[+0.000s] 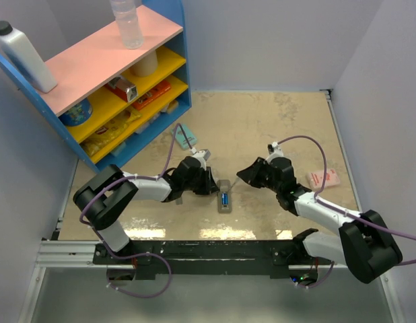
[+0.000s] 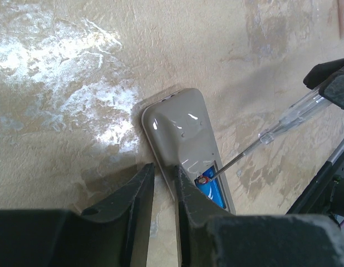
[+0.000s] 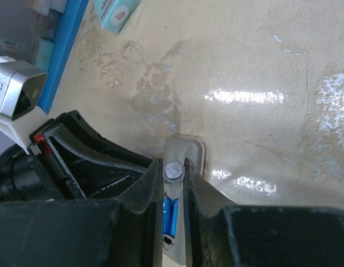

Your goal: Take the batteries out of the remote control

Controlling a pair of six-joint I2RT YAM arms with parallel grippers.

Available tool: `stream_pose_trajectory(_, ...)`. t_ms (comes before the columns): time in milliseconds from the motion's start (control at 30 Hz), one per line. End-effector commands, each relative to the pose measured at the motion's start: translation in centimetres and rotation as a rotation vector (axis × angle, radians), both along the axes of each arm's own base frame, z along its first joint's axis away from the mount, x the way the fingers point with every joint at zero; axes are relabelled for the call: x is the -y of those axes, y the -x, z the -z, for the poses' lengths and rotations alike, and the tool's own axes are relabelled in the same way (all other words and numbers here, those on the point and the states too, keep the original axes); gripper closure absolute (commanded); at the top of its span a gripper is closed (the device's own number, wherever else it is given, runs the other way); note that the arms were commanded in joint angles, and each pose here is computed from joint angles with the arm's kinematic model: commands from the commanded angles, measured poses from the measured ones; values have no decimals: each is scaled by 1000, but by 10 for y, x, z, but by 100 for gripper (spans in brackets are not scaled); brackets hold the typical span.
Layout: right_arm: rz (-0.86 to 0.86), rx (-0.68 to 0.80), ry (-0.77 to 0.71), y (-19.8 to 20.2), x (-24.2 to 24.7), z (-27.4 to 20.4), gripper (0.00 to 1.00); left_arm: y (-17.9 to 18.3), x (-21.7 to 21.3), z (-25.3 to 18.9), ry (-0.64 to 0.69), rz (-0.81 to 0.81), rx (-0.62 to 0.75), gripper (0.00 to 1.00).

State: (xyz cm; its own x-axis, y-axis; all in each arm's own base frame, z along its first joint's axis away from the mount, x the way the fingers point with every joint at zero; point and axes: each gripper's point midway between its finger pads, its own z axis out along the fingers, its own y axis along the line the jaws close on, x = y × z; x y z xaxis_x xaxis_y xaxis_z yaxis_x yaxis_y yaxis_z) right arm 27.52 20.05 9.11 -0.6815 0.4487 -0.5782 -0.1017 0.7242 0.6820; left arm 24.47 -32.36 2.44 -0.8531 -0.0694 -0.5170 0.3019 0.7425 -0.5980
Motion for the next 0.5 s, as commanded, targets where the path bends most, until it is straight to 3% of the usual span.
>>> stream_pose_trajectory(0, -58, 10, 5, 1, 2, 6, 100, 19, -9, 16, -60, 28, -25, 75)
stream_pose_trajectory(467, -142, 0, -6, -4, -7, -10, 100, 29, 1, -15, -2, 92, 38, 75)
